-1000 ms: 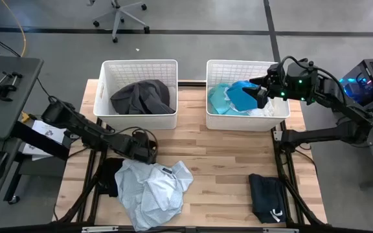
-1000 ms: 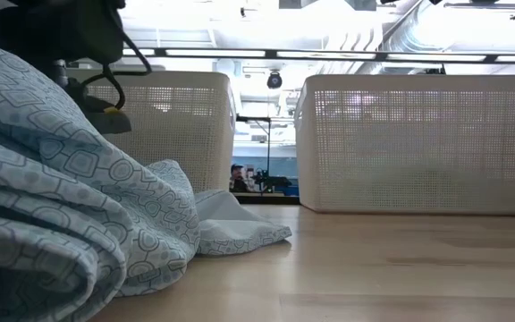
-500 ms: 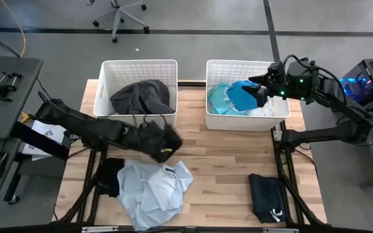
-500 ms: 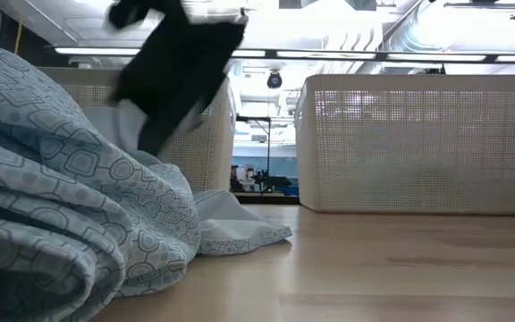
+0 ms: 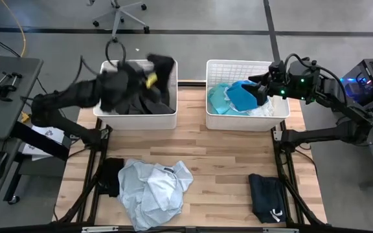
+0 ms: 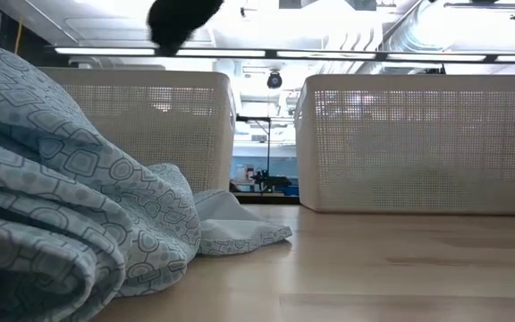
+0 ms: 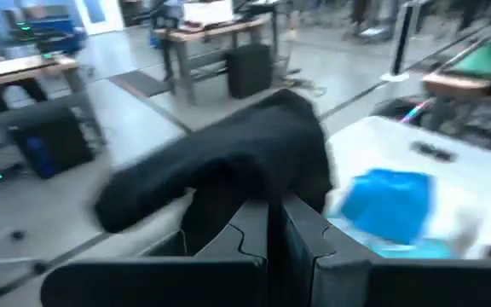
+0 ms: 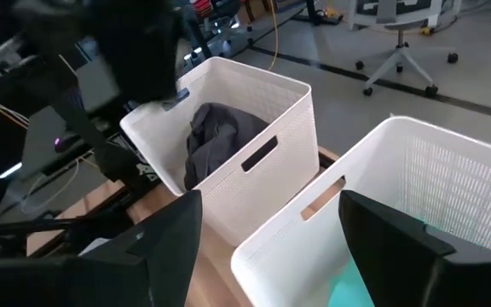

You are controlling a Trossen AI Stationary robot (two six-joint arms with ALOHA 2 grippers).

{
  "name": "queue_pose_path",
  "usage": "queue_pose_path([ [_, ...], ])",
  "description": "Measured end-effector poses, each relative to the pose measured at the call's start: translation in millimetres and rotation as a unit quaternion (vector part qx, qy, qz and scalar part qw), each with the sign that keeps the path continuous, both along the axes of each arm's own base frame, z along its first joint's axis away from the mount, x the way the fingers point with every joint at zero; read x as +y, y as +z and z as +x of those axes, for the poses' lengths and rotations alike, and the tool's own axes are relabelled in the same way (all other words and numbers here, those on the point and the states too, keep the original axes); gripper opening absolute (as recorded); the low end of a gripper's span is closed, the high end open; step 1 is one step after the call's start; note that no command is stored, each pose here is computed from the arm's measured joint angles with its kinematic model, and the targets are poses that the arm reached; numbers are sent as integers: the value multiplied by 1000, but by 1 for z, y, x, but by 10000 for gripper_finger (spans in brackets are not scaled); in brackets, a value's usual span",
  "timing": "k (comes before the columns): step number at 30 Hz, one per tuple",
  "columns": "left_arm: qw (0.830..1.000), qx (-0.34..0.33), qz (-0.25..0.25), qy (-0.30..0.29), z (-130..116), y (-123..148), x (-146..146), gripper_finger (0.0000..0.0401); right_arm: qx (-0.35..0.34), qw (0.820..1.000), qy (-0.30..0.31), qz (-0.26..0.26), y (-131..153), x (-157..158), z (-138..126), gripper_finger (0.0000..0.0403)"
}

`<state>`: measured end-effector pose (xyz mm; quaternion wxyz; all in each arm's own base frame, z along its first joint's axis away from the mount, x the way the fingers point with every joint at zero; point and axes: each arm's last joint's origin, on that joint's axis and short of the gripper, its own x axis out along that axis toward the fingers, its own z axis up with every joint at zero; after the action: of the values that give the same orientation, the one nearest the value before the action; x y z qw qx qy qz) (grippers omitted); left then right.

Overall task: Sort clothes
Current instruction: Put the black boxer into the left white bin

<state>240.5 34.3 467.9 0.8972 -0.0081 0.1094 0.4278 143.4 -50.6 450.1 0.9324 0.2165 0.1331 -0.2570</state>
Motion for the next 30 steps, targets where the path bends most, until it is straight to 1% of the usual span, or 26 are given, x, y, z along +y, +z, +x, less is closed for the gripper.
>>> queue_pose_path([
  [2,1000,27,-11,8,-4,-4,21,1,-1,1000,0,12,-1,0,0,263],
  [3,999,43,-29,10,-6,-9,31,1,-1,1000,-2,17,-1,0,0,263],
  [5,993,80,-87,16,-11,-23,51,1,0,1000,-7,31,-2,1,-1,263],
  [7,978,133,-158,31,-15,-43,70,1,3,999,-12,43,-4,1,-1,263],
  [9,956,185,-223,38,-18,-67,86,1,6,999,-14,52,-5,1,-2,263],
  [12,924,251,-288,34,-17,-109,105,1,6,998,-17,56,-6,3,-1,263],
  [15,898,303,-318,41,-15,-159,123,1,5,998,-24,58,-6,6,0,263],
  [18,873,337,-346,64,-20,-211,141,1,7,998,-27,61,-7,8,4,263],
  [21,851,351,-381,91,-29,-260,158,1,15,997,-25,65,-10,10,12,263],
  [23,838,355,-401,104,-35,-284,167,1,23,997,-23,72,-13,11,19,263],
  [25,827,360,-415,119,-40,-299,175,3,34,996,-18,78,-17,13,28,263],
  [27,821,359,-424,127,-43,-303,180,13,49,996,-7,80,-21,16,37,263],
  [30,826,351,-425,117,-43,-293,183,37,70,994,6,84,-27,20,48,263],
])
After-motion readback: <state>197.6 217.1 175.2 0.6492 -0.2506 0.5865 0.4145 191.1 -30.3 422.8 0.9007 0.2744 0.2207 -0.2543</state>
